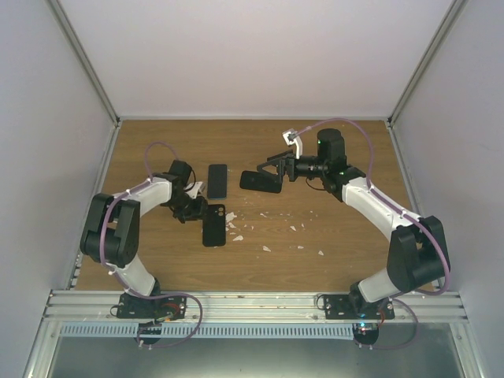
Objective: Take the phone out of the phone case
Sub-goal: Place the phone case at the center of the board, then pick up the phone at the center of the board.
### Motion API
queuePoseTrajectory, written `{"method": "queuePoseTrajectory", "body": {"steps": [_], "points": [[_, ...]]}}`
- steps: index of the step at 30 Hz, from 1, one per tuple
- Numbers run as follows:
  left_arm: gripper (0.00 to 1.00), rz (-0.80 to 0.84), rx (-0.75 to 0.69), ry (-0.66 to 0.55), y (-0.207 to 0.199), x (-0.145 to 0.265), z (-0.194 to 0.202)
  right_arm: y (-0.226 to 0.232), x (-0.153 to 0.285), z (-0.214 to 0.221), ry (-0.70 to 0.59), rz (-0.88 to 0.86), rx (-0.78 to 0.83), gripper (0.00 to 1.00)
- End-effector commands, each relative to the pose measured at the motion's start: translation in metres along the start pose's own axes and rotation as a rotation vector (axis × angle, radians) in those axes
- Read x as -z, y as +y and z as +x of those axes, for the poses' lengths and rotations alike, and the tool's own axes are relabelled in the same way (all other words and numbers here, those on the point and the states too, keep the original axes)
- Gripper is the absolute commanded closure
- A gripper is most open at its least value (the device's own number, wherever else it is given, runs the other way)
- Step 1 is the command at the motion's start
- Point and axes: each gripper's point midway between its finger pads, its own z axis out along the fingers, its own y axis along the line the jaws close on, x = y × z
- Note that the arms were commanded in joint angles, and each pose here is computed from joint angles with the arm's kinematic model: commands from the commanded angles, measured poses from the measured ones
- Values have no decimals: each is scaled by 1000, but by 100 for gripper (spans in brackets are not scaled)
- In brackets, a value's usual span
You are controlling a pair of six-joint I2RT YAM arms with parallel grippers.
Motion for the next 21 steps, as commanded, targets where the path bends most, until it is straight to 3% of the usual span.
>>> {"method": "queuePoseTrajectory", "body": {"steps": [1,5,12,21], "points": [[45,-28,-41,-112,-2,23,-17,-1,7,-8,-24,32,46,0],[33,-12,-80,-212,-14,50,-31,-3,17,-17,-48,81,88,1],[3,39,-159,-392,-42,103,-46,-10,27,-27,-24,154,198,0],[1,91,-242,-563,-68,150,-60,-44,12,-25,219,208,328,0]]}}
